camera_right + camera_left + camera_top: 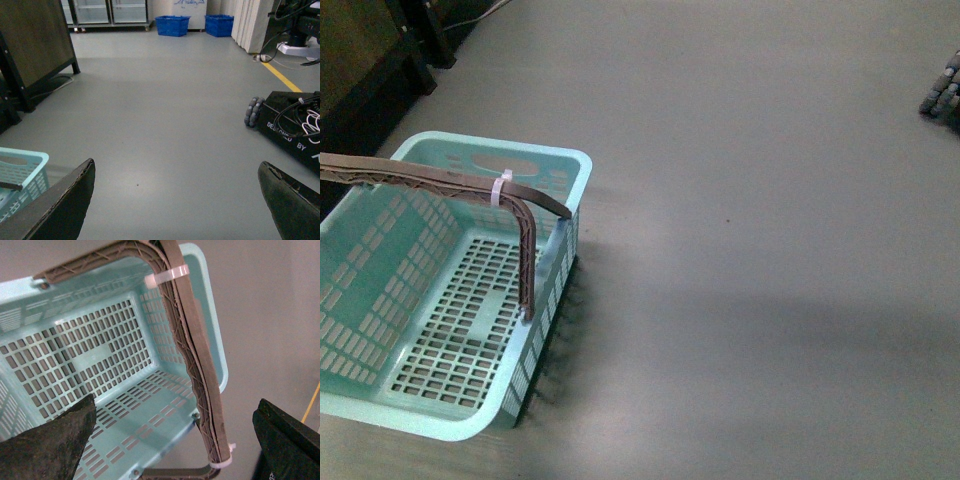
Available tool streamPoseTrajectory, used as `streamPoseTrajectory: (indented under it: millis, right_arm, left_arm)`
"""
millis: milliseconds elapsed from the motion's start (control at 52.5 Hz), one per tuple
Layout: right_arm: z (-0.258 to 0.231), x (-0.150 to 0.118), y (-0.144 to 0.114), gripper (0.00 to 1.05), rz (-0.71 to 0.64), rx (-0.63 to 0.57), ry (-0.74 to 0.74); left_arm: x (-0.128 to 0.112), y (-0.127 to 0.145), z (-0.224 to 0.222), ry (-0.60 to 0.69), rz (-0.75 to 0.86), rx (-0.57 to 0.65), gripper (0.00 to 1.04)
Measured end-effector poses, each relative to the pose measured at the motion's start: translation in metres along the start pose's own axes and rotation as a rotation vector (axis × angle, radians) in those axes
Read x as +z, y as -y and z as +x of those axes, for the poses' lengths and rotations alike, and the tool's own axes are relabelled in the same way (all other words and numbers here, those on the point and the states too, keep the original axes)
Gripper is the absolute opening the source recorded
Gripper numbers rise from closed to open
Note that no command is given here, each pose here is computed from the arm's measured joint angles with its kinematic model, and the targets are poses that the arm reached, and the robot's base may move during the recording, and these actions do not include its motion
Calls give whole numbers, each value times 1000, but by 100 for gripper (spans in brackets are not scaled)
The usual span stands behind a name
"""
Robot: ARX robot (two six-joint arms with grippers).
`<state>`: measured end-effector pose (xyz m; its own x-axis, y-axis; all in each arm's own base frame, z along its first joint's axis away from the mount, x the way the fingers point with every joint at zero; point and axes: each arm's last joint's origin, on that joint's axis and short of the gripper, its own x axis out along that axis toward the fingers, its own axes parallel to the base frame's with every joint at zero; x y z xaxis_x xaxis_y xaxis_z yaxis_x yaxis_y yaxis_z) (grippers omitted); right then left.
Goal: Pick mango and avocado into basket
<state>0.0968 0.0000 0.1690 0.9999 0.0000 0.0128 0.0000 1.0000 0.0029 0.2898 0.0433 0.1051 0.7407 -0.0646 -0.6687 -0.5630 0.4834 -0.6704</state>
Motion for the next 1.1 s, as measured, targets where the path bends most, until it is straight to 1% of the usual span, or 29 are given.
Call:
streamPoseTrajectory:
  millis: [171,247,419,457,495,514,590,609,742,818,894,1009,1104]
  right_arm:
    - [0,0,0,96,0,0,0]
    - [0,0,0,96,0,0,0]
    - [0,0,0,96,0,0,0]
    - [0,0,0,96,0,0,0]
    - [0,0,0,96,0,0,0]
    - [0,0,0,96,0,0,0]
    - [0,0,0,96,0,0,0]
    - [0,0,0,96,0,0,0]
    - [0,0,0,96,0,0,0]
    - [0,0,0,96,0,0,0]
    - [0,0,0,96,0,0,0]
    - [0,0,0,96,0,0,0]
    - [0,0,0,96,0,0,0]
  left_arm:
    - [-15,10,48,-47,-6,9,96]
    - [-22,15,75,-51,-37,9,96]
    - [-29,27,114,-58,-83,-2,96]
    - [-29,28,121,-53,-93,-2,87]
    - [-30,29,124,-53,-98,-4,81]
    - [-30,29,126,-52,-103,-6,75]
    - [-30,28,129,-45,-113,-9,61]
    - [-30,28,130,-43,-118,-7,56]
    - [-26,24,133,-22,-153,16,28]
    - [-25,24,132,-16,-193,14,20]
    - [-22,23,130,-15,-244,-1,15]
    - [-20,14,106,-7,-247,-4,15]
    - [-11,17,69,20,-276,-49,15]
